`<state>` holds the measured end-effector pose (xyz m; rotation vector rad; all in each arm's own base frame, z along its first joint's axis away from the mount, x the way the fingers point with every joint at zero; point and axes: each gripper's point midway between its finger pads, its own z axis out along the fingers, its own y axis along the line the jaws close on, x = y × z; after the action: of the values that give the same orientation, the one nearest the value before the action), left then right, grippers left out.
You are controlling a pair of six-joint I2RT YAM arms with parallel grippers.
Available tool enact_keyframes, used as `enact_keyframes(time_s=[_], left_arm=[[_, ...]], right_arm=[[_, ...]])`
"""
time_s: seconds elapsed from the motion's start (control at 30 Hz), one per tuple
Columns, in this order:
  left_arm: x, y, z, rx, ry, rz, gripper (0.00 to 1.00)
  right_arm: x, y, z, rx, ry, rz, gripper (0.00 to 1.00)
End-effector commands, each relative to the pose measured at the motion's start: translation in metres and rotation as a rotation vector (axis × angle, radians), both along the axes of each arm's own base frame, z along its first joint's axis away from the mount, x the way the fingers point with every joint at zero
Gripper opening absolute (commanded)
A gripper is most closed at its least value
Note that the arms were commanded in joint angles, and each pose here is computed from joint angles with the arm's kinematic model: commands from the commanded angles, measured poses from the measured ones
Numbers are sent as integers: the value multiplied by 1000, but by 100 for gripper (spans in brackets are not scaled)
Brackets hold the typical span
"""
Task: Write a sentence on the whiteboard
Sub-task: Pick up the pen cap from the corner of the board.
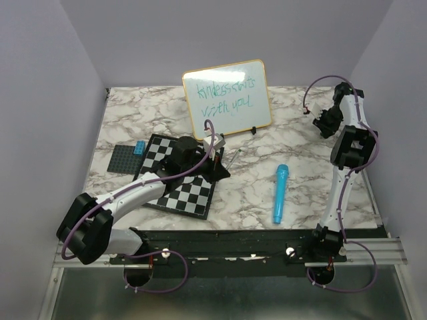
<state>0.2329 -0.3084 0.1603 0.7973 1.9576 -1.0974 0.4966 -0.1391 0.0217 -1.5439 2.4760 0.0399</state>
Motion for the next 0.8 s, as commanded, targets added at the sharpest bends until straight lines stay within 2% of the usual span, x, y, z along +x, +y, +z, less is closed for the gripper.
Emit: enact_keyframes(time_s=[0.0, 0.07, 0.13, 0.17, 0.23, 0.4, 0.5, 0.63, 0.77], left_arm=[[-4, 0, 14, -51, -11, -5, 0], [-5, -2, 18, -75, -16, -7, 0], [-8, -3, 16, -93, 7, -9, 0], [-7, -5, 20, -111, 1, -7, 0], [-9, -5, 18, -131, 31, 2, 0], [-8, -10, 22, -215, 69, 29, 0], [-9, -10, 20, -243, 94, 47, 0], [-11, -8, 18, -260, 104, 62, 0], [-12, -7, 19, -267, 104, 71, 0]], right_arm=[[-33, 22, -2, 105, 91, -34, 27], [-50, 35, -11, 134, 141, -26, 25], [-55, 45, -3, 139, 125, -23, 24], [-72, 52, -12, 148, 171, -34, 24], [-74, 62, -3, 143, 138, -37, 24], [-106, 88, -7, 156, 207, -100, 24], [-109, 95, -3, 128, 170, -133, 24], [-130, 108, -13, 95, 183, -158, 26], [-134, 115, -12, 101, 182, -226, 26]])
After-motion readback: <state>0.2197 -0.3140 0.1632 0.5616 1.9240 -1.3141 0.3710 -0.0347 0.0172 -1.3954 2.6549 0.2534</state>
